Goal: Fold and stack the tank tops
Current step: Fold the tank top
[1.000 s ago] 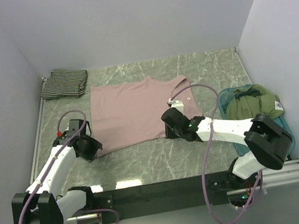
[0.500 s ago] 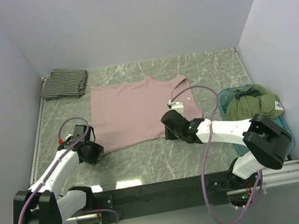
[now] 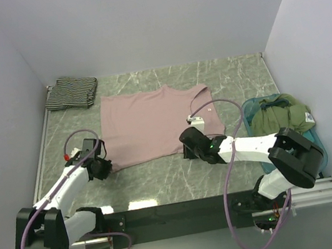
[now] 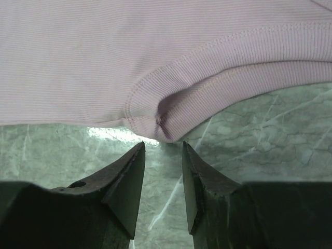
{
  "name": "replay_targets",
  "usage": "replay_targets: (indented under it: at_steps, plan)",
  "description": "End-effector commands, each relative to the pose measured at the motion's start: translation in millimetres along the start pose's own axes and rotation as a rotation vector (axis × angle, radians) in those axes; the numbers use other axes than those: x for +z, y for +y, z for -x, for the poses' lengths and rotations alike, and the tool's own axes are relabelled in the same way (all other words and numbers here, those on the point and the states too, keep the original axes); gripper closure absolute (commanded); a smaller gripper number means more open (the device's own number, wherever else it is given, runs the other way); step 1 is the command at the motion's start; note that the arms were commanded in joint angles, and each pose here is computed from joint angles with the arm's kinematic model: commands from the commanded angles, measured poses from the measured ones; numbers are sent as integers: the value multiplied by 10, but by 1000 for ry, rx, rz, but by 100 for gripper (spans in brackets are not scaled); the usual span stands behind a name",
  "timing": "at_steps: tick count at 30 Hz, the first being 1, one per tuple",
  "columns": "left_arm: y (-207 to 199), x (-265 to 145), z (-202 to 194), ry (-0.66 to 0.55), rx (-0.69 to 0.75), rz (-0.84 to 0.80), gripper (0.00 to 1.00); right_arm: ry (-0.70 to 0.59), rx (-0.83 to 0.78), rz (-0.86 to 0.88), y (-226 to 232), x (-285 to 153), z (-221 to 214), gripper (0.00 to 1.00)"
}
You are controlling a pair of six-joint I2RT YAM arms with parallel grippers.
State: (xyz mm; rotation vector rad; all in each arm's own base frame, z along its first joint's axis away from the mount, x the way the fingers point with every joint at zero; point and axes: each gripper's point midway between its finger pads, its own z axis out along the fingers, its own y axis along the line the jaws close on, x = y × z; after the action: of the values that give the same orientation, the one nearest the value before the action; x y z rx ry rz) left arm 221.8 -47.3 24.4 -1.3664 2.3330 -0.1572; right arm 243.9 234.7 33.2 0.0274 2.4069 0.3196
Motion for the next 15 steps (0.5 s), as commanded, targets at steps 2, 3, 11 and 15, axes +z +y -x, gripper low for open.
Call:
replay_targets:
  at_steps: [2,3,11,15]
  plan:
    - [-8,41,54,-36,0,1,88,-70,8,15,68,-3,101,57]
    - [-19,35,69,-41,0,0,93,-75,4,14,75,0,108,56]
    - [-24,-44,178,-81,21,21,99,-79,-48,4,139,64,82,55]
    - [-27,-67,211,-90,32,27,99,-84,-59,-18,141,114,95,55]
